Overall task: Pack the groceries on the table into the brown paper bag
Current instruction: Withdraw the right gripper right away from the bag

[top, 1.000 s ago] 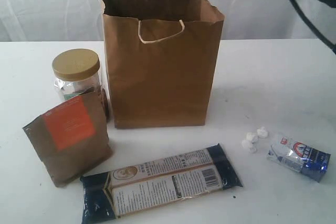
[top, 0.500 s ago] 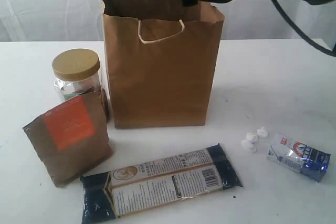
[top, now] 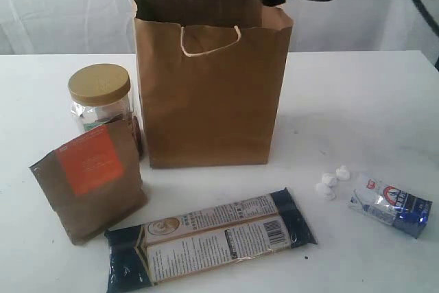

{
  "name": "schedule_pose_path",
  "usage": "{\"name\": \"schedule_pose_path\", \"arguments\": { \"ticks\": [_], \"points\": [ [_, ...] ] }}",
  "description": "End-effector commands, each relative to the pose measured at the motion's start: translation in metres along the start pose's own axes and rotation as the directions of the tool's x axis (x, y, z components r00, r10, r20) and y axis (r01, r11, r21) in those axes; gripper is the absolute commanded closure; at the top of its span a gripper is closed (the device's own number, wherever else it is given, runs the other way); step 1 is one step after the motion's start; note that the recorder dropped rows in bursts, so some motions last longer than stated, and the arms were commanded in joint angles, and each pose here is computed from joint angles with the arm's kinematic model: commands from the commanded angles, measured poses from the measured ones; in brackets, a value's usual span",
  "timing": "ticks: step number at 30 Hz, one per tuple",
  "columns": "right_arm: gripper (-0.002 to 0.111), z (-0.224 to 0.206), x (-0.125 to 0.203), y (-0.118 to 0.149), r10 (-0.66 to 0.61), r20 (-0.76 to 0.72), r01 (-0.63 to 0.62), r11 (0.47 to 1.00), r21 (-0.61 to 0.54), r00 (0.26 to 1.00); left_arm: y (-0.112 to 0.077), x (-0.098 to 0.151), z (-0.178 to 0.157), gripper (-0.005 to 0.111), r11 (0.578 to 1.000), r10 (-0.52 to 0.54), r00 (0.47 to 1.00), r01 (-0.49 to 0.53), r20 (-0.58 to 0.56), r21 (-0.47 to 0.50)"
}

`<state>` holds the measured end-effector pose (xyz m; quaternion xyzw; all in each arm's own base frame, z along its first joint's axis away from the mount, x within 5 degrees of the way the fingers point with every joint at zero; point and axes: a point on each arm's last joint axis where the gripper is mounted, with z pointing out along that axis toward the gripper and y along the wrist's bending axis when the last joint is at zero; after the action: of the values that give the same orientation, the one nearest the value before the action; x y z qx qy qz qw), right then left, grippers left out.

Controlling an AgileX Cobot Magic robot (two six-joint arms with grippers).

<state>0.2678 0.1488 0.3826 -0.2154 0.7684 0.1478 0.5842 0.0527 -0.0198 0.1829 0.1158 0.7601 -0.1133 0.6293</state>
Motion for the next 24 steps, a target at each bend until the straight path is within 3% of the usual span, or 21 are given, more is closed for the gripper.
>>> {"name": "schedule_pose_path", "arguments": {
  "ticks": [1,8,16,24],
  "points": [
    [0.043,-0.039,0.005,-0.013,-0.024,0.032,0.022,0.998,0.055,0.999,0.000,0.001,0.000,0.107,1.000,-0.004,1.000,0.004,0.004,0.001],
    [0.045,-0.108,0.007,-0.026,-0.052,0.049,0.045,0.988,0.147,0.997,0.000,0.001,0.000,0.107,1.000,-0.004,1.000,0.004,0.004,0.001],
    [0.047,-0.178,0.028,-0.031,-0.169,-0.214,0.222,0.942,0.253,0.962,0.000,0.001,0.000,0.107,1.000,-0.004,1.000,0.004,0.004,0.001],
    [0.047,-0.189,0.045,-0.033,-0.126,-0.403,0.241,0.937,0.251,0.907,0.000,0.001,0.000,0.107,1.000,-0.004,1.000,0.004,0.004,0.001]
  ]
}}
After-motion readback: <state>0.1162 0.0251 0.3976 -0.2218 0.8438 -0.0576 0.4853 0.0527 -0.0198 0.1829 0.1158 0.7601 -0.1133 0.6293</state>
